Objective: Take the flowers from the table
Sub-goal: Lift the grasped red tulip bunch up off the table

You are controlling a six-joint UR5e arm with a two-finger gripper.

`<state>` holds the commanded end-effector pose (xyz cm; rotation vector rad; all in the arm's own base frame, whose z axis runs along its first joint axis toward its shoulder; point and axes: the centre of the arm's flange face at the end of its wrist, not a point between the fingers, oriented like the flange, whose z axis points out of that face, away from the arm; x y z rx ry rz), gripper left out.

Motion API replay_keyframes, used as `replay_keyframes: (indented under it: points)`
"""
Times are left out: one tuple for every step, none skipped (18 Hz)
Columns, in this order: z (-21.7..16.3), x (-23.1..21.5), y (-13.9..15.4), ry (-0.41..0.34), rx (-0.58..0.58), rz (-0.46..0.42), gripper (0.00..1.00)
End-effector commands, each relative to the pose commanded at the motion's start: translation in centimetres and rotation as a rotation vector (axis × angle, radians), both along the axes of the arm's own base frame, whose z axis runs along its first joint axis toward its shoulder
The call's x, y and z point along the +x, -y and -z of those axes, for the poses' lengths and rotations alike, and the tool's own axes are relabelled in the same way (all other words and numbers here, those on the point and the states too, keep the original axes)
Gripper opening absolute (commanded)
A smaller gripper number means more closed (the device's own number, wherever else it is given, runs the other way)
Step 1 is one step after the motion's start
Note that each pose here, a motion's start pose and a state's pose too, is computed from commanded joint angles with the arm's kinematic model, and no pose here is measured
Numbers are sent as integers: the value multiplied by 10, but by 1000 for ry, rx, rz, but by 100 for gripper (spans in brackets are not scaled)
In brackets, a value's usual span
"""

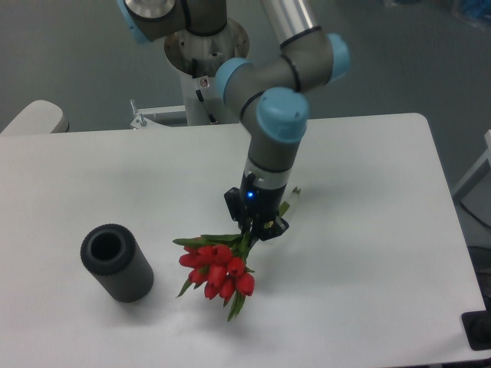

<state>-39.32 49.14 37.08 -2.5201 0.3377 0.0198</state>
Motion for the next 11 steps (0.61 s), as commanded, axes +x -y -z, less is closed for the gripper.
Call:
replay_keyframes:
  points:
    - [-13, -3, -3, -2, 37, 5, 15]
    - [-20, -4, -5, 1, 64, 14, 15]
    - [-27, -8, -5, 1, 87, 15, 15]
    - [-29, -10, -4, 4, 99, 17, 15]
    - [-30, -9, -5, 6, 110, 22, 15]
    - [-31, -9, -6, 3, 115, 27, 15]
    - [-34, -11, -6, -4, 120, 30, 15]
    - [-39, -12, -6, -12, 125, 31, 15]
    - [-41, -12, -7, -17, 128, 32, 15]
    - [-41, -13, -7, -16, 129, 33, 15]
    - [-41, -15, -6, -15, 130, 29, 15]
